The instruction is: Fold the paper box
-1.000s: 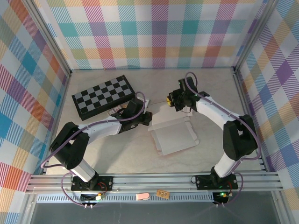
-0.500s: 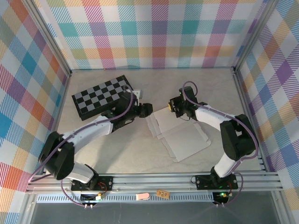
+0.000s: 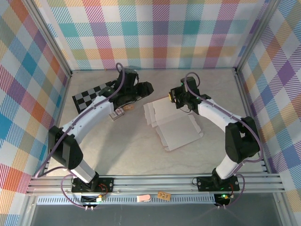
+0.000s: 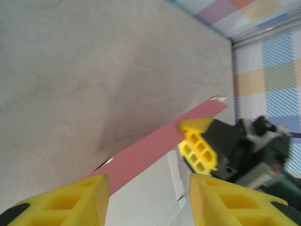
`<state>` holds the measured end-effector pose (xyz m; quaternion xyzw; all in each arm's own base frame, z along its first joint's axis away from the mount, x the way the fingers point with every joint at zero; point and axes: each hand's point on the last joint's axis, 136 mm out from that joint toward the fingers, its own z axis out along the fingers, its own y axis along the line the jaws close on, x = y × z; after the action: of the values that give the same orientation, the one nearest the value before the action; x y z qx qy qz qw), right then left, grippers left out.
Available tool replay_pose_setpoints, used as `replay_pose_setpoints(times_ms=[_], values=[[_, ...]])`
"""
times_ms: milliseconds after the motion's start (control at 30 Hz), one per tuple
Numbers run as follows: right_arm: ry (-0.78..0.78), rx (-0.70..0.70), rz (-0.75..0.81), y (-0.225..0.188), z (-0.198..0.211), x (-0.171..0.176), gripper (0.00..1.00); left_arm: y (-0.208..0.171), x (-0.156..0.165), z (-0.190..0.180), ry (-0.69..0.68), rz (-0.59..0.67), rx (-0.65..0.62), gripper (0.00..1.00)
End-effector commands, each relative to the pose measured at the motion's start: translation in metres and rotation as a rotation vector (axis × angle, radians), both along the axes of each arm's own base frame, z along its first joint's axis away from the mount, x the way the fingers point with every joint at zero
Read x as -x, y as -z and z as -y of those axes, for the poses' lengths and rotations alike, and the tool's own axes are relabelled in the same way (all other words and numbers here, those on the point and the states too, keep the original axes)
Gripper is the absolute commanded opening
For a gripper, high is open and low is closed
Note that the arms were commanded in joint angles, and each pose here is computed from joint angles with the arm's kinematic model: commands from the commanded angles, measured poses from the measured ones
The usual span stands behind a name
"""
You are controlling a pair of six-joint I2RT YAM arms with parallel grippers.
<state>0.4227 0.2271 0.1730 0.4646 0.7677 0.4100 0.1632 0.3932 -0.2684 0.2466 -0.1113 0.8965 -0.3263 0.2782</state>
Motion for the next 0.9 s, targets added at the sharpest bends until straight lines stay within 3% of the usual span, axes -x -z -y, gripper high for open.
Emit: replay_pose_setpoints(times_ms=[0,300,633,867], values=[[0.029,-0.003,-0.012,-0.02,0.006,0.003,0.0,-0.006,0.005,-0.004,-0.043,-0.095,0.022,0.46],[0.057,0.074,-0.243,-0.039,0.021,0.026,0.0,-0.039,0.006,-0.008,-0.105,-0.094,0.068,0.45],[0.072,0.098,-0.199,-0.085,0.031,0.021,0.0,-0.114,0.004,-0.015,-0.129,0.034,0.123,0.42],[0.094,0.103,-0.139,-0.128,0.045,0.016,0.0,-0.147,0.004,0.012,-0.046,0.04,0.234,0.37]])
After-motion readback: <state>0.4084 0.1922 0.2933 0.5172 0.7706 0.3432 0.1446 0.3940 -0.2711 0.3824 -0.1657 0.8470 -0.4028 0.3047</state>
